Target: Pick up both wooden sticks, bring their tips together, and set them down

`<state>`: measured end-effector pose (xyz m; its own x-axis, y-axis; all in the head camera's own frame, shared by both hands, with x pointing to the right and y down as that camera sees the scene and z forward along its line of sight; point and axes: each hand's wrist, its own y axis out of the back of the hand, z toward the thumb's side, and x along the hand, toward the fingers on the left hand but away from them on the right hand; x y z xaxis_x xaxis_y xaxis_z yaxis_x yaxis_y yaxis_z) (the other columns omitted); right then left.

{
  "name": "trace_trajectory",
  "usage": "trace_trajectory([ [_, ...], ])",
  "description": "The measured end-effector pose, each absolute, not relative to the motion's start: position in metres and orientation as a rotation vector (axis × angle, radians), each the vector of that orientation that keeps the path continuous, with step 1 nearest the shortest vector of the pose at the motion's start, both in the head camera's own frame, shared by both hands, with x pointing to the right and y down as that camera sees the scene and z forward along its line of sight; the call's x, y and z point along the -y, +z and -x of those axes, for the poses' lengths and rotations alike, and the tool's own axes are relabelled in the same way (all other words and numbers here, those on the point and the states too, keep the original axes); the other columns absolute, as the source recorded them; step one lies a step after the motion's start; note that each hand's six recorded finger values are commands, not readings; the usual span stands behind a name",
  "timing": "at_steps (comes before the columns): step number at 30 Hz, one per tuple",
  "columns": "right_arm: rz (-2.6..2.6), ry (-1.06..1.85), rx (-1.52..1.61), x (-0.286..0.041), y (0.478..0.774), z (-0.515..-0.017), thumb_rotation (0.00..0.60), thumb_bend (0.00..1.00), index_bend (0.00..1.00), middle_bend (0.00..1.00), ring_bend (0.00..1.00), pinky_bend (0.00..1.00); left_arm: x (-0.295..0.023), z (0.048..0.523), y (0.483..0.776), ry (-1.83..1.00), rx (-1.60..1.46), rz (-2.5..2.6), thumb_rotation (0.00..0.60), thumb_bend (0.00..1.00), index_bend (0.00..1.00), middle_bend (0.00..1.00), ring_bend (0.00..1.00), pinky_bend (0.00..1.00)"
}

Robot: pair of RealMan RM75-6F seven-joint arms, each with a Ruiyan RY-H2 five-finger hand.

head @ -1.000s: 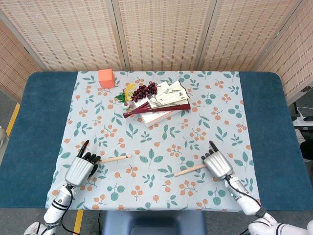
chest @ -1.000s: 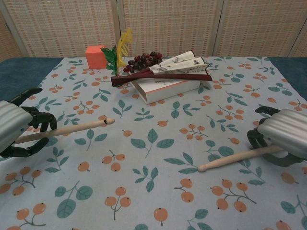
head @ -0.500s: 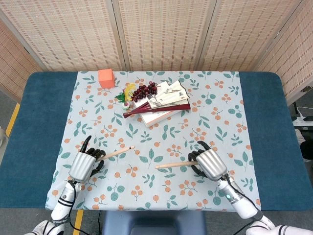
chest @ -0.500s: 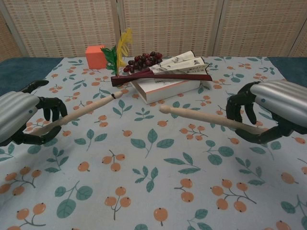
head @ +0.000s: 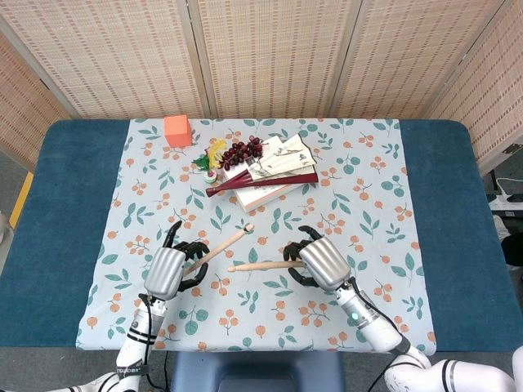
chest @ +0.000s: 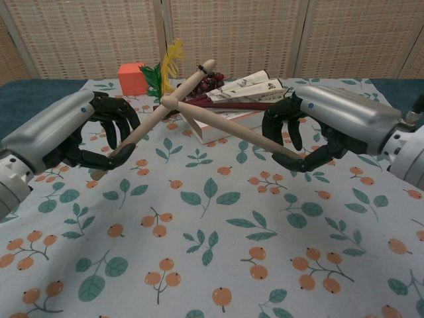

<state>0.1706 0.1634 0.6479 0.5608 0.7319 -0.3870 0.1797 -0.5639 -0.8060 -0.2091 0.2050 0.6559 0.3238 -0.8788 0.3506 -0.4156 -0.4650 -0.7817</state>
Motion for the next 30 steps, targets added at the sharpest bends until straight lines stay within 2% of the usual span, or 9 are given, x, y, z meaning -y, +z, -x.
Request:
trace_trajectory([
  [8, 2.044, 0.971, 0.748, -0.159, 0.652, -0.171, 0.6, 0.37, 1.0, 0.89, 0.58, 0.19, -0.22, 0.194, 0.648, -1.038, -1.063, 2.018, 0.6, 0.51, 0.88, 0.91, 0.53, 0.05],
  [13, 2.049, 0.973, 0.744, -0.162, 0.651, -0.175, 0.6, 0.37, 1.0, 0.89, 0.58, 0.19, -0.23, 0.195, 0.653, -1.034, -1.031, 1.979, 0.6, 0.51, 0.88, 0.91, 0.53, 0.05],
  [24, 2.025, 0.98, 0.705, -0.164, 0.651, -0.195, 0.6, 0.37, 0.99, 0.89, 0.58, 0.19, -0.226, 0.211, 0.66, -1.03, -0.972, 1.844, 0.6, 0.52, 0.87, 0.9, 0.53, 0.08],
  [27, 1.95, 1.018, 0.649, -0.164, 0.652, -0.214, 0.6, 0.37, 0.92, 0.89, 0.56, 0.19, -0.22, 0.226, 0.673, -1.043, -0.919, 1.775, 0.6, 0.52, 0.86, 0.88, 0.53, 0.1],
  [30, 1.874, 1.106, 0.541, -0.167, 0.66, -0.238, 0.6, 0.37, 0.82, 0.83, 0.52, 0.18, -0.218, 0.244, 0.692, -1.072, -0.869, 1.743, 0.6, 0.52, 0.84, 0.86, 0.52, 0.11],
])
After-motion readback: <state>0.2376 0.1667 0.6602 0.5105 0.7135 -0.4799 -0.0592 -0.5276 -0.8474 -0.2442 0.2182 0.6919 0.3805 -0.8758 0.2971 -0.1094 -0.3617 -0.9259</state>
